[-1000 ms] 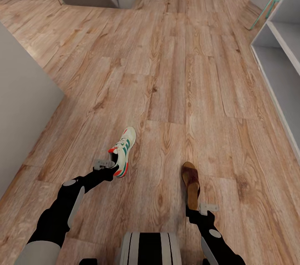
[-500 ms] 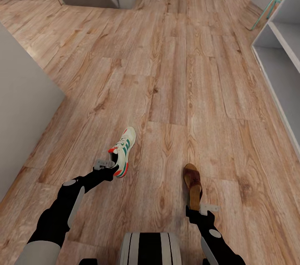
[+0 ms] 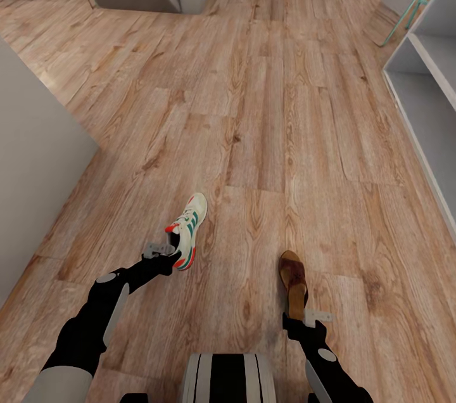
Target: Pick up the two gym shoes and the two sandals from the corridor floor and place them onto the hallstand (shoe rack) in the corridor, making sure they are on the rack and not on the floor. Arrange them so the two gym shoes are next to each other and the two sandals are next to each other.
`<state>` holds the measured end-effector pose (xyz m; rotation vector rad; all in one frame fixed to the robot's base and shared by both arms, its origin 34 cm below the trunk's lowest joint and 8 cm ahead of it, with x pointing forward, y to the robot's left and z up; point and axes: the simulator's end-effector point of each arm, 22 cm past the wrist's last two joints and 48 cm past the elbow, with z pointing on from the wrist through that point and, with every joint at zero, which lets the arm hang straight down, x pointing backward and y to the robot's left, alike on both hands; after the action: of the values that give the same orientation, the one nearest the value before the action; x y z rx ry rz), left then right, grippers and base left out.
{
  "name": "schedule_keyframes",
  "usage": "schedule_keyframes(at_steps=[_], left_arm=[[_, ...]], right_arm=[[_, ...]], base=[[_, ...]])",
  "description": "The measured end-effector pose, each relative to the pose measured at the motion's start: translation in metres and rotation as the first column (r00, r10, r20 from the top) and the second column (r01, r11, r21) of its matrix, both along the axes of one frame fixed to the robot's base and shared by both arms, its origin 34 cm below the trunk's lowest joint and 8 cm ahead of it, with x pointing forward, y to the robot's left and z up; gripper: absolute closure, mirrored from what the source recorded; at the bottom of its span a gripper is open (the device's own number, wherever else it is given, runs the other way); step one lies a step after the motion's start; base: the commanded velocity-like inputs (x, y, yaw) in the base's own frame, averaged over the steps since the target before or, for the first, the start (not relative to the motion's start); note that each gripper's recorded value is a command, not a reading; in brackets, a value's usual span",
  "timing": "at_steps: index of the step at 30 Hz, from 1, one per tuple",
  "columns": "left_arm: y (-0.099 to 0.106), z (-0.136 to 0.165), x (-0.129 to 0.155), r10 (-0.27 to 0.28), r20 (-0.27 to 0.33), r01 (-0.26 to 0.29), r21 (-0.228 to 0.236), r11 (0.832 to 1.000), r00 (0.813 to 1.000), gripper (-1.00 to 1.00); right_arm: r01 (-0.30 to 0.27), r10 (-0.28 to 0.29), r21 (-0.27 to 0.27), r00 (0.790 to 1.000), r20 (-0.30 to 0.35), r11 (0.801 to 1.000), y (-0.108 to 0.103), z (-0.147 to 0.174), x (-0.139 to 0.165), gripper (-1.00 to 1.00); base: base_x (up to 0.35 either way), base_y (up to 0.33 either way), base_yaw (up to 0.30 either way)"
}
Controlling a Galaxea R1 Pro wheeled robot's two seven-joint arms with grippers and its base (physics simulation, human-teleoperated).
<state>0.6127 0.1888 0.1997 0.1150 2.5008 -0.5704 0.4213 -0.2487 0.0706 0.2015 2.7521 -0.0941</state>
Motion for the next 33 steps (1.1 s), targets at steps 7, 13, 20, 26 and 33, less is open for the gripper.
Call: schedule_keyframes(at_steps=[7, 13, 20, 26, 33], left_arm=[[0.002, -0.010, -0.004, 0.001, -0.015, -0.001, 0.004, 1.000, 1.000, 1.00], [0.002, -0.025, -0.012, 0.003, -0.042, -0.003, 0.004, 1.000, 0.999, 1.00], [0.002, -0.028, -0.014, 0.004, -0.047, -0.004, 0.004, 1.000, 0.999, 1.00], [0.003, -0.028, -0.015, 0.005, -0.048, -0.005, 0.004, 1.000, 0.999, 1.00], [0.004, -0.028, -0.015, 0.005, -0.047, -0.005, 0.005, 1.000, 0.999, 1.00]], right_arm=[[0.000, 0.000, 0.000, 1.000, -0.024, 1.000, 0.000, -0.008, -0.010, -1.00], [0.000, 0.000, -0.001, 0.999, -0.053, 1.000, 0.000, -0.018, -0.023, -1.00], [0.001, -0.001, -0.001, 0.998, -0.058, 1.000, 0.000, -0.020, -0.025, -1.00], [0.001, -0.001, -0.001, 0.998, -0.059, 1.000, 0.000, -0.020, -0.026, -1.00], [0.000, 0.000, 0.000, 0.998, -0.059, 1.000, 0.000, -0.020, -0.026, -1.00]], base=[[0.000, 0.000, 0.000], [0.000, 0.000, 0.000], [0.000, 0.000, 0.000], [0.014, 0.000, 0.000], [0.112, 0.000, 0.000]])
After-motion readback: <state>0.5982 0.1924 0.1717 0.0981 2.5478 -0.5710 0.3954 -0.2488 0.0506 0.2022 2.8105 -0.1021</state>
